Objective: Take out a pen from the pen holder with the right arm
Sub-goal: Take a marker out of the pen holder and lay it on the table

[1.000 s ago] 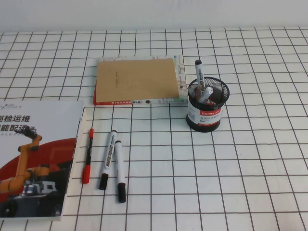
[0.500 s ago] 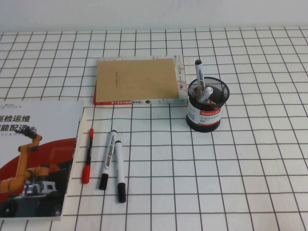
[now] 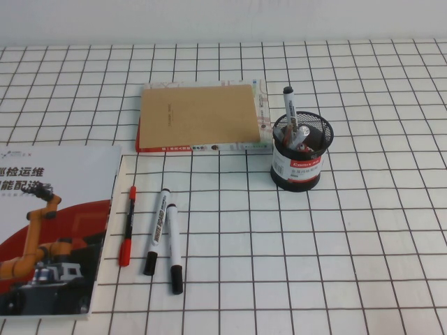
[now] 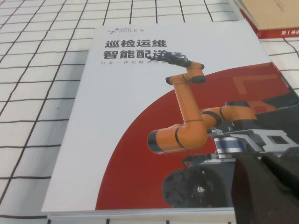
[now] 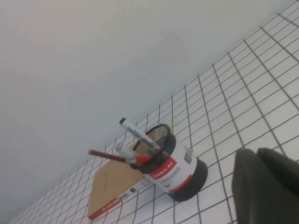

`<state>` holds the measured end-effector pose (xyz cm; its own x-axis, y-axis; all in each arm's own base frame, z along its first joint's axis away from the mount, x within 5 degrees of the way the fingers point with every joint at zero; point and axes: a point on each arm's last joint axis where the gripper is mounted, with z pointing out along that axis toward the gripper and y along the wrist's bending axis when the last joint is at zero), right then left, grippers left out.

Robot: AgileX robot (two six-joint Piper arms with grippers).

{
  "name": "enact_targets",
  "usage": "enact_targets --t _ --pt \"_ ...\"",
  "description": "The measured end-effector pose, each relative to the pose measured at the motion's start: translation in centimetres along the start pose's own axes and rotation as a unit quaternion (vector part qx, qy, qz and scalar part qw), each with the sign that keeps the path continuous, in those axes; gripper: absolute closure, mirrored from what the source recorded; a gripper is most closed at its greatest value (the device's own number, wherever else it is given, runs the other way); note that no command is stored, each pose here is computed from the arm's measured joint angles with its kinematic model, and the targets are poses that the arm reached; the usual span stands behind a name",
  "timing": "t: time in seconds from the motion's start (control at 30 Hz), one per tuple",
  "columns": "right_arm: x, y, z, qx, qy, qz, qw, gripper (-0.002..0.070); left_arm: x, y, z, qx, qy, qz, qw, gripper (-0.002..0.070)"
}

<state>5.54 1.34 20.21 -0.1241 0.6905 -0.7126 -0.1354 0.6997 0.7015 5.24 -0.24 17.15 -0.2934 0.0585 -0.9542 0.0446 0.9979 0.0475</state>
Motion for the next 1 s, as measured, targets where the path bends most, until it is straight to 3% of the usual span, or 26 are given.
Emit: enact_targets --t 0.27,0.6,0.83,1.0 --pt "-2.6 3.9 2.0 0.015 0.111 -0.049 0.992 0.0692 0.0 0.0 0.0 0.0 0.0 0.0 1.0 0.0679" --pt "-4.7 6.1 8.4 0.066 0.278 -0.141 0.948 0.0692 0.0 0.0 0.0 0.0 0.0 0.0 1.0 0.0679" --pt "-3.8 5.5 12.1 0.079 0.295 -0.164 0.938 0.0692 0.0 0.0 0.0 0.0 0.0 0.0 1.0 0.0679" --pt "-1.4 7.1 14.5 0.032 0.269 -0.206 0.94 0.0692 0.0 0.0 0.0 0.0 0.0 0.0 1.0 0.0679"
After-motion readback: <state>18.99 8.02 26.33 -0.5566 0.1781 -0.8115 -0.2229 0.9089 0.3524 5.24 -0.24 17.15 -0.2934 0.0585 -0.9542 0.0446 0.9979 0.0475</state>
